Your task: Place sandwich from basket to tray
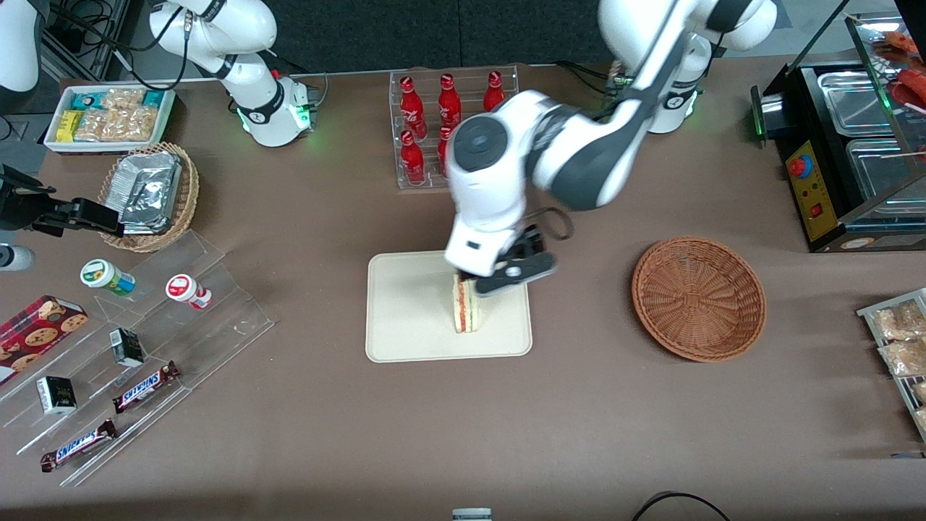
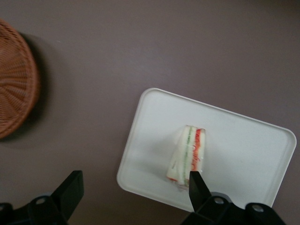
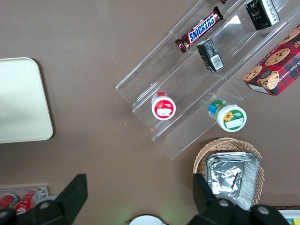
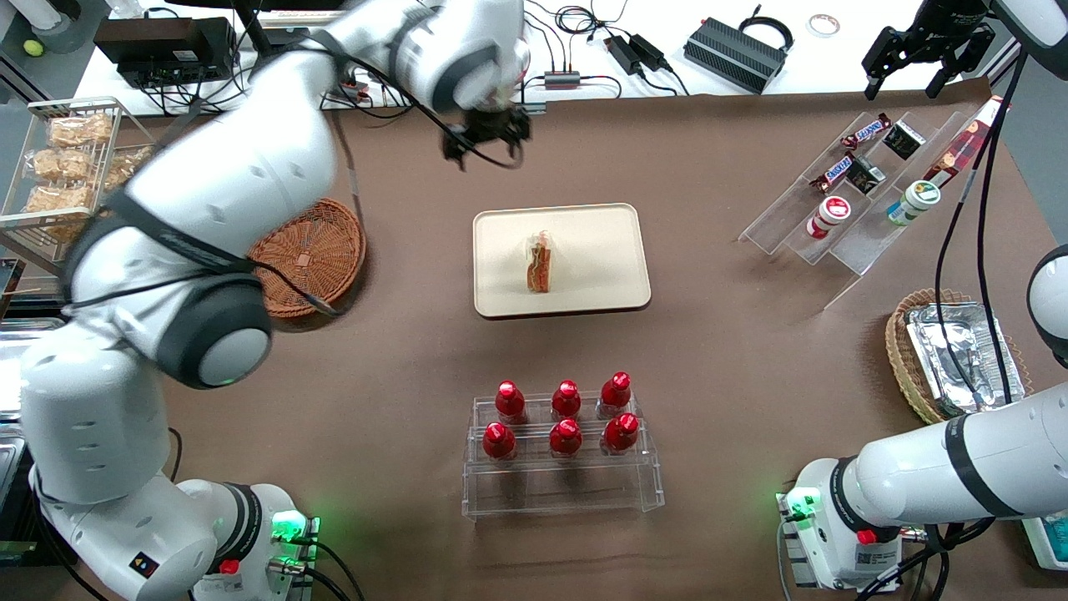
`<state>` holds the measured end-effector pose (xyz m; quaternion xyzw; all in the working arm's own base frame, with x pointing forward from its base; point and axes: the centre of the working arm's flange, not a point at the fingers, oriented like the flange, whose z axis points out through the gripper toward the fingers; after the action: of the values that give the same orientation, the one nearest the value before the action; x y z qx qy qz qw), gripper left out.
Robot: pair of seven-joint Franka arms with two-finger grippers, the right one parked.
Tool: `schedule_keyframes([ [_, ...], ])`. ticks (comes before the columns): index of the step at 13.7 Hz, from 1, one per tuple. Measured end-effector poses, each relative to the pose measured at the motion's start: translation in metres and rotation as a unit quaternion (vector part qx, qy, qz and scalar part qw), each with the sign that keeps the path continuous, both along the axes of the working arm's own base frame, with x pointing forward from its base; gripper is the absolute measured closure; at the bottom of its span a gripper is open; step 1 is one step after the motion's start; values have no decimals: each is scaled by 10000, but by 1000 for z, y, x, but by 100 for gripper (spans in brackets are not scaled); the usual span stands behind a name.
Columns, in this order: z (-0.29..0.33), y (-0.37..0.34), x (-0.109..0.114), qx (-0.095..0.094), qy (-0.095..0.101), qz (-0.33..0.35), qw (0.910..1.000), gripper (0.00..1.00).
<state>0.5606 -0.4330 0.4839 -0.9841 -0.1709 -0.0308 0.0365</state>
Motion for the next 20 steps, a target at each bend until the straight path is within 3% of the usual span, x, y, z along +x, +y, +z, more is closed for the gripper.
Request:
schedule_keyframes([
  [4,62,107,17,97,304,155,9994,1],
  [8,117,228,19,-27,603,1,9982,0],
  [15,144,360,-37,-111,853,-874,9925,0],
  [20,139,407,-64,-159,875,-1102,9899,0],
])
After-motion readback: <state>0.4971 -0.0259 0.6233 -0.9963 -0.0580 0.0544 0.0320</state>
